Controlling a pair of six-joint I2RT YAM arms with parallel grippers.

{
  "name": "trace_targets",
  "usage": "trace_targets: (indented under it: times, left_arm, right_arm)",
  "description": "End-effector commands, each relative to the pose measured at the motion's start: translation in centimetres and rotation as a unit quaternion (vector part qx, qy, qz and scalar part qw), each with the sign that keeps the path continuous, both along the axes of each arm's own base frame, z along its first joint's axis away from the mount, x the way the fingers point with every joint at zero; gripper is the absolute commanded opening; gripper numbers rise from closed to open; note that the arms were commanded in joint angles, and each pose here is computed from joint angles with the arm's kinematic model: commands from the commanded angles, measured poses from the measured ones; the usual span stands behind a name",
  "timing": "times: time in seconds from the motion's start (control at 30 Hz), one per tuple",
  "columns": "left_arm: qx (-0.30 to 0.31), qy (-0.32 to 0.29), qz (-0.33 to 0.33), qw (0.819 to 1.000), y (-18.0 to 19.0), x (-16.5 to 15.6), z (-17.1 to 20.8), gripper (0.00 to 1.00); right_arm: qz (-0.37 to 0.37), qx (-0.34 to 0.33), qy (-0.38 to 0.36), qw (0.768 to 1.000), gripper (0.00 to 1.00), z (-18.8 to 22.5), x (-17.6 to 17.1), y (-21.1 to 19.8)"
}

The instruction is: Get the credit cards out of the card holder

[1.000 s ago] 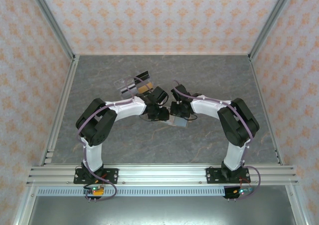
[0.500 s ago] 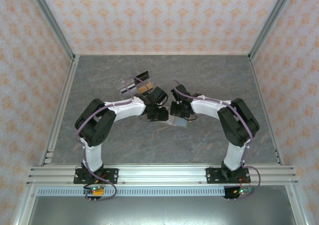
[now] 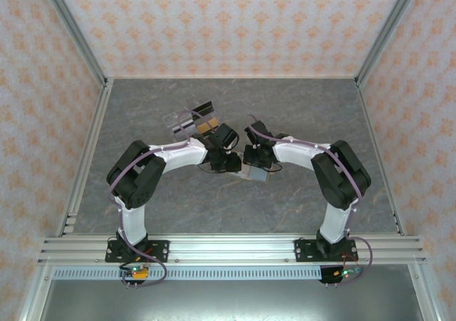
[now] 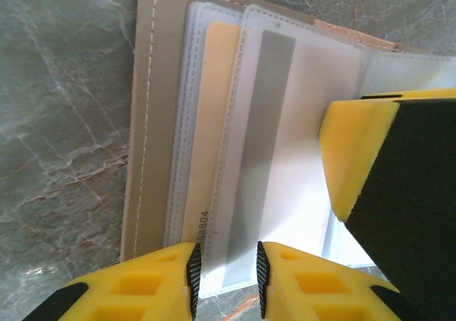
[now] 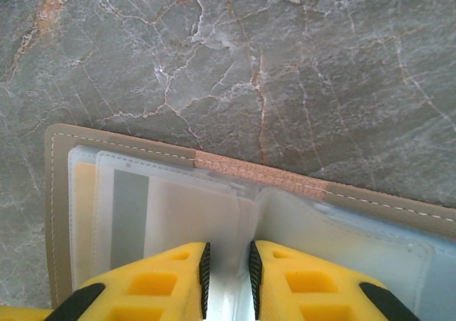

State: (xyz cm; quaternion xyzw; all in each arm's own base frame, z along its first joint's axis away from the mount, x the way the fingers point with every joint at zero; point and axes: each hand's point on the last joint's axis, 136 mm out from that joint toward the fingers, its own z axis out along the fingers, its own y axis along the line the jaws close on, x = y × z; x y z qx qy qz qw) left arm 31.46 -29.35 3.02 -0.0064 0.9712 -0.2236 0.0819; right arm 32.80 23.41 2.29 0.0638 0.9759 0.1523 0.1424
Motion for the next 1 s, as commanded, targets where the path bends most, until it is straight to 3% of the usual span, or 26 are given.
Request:
trace_targets:
  times: [0.0, 0.4, 0.97]
  left_arm:
    - [-0.012, 0.027, -0.004, 1.0, -0.6, -0.9, -1.5, 0.3]
    - [-0.037, 0.031, 0.007, 0.999, -1.3, -0.7, -1.1, 0.24]
    - [-0.158, 0.012, -0.015, 0.987, -4.8, -0.3, 2.9, 0.29]
  right_arm:
    - [-0.013, -0.042, 0.052, 0.998, 0.24, -3.3, -2.2, -2.3]
    - [-0.019, -0.012, 0.041, 0.999, 0.25, -1.9, -1.9, -2.0]
    - [-0.071, 0.05, -0.037, 0.996, 0.43, 5.0, -0.7, -3.6]
